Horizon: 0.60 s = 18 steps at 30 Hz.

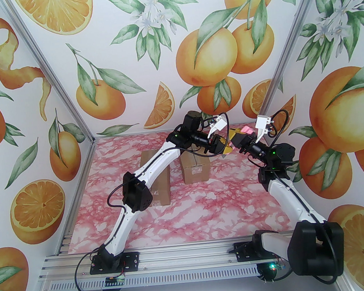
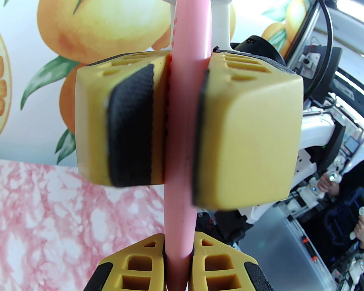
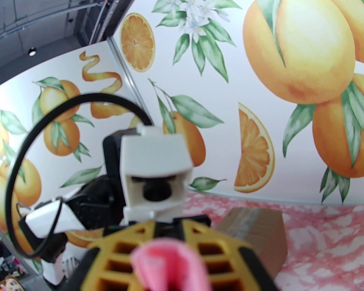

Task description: Unpack the express box

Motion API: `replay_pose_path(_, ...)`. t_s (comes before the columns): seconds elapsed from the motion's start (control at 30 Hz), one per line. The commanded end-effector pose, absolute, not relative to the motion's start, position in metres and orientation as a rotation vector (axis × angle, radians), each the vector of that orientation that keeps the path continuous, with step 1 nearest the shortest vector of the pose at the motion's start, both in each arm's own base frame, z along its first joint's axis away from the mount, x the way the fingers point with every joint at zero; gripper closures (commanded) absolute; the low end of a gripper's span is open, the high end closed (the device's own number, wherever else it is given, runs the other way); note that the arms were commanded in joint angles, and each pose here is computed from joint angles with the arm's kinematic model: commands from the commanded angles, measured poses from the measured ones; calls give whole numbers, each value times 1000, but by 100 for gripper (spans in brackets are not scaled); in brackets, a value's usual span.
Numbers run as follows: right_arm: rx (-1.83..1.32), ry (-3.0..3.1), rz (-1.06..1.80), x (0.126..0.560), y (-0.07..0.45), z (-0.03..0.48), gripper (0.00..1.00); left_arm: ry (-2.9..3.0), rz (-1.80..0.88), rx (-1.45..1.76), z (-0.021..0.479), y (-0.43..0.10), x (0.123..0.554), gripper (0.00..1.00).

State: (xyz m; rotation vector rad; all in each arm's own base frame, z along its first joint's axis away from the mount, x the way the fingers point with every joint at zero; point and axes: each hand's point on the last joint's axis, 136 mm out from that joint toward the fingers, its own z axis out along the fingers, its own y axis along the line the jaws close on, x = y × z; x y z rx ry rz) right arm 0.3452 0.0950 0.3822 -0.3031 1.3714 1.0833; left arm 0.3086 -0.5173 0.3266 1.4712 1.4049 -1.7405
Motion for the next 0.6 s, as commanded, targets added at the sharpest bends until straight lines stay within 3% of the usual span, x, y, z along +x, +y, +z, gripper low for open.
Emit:
replay_pose_path(0.0,-374,1421,1112,342,107,373,75,1299,-1699,1476,362,-510,306,98)
replay_pose_path(0.17,-381,1462,1101,344,108,367,71,1304,-1695,1476,361,-510,307,99)
replay_pose_path(0.47,-377,1426,1059,343,104,375,93,1354,-1698,1481,349,-509,307,99)
replay_pose_path(0.57,-375,1425,1055,343,104,375,97,1365,-1682,1478,348,-510,308,86)
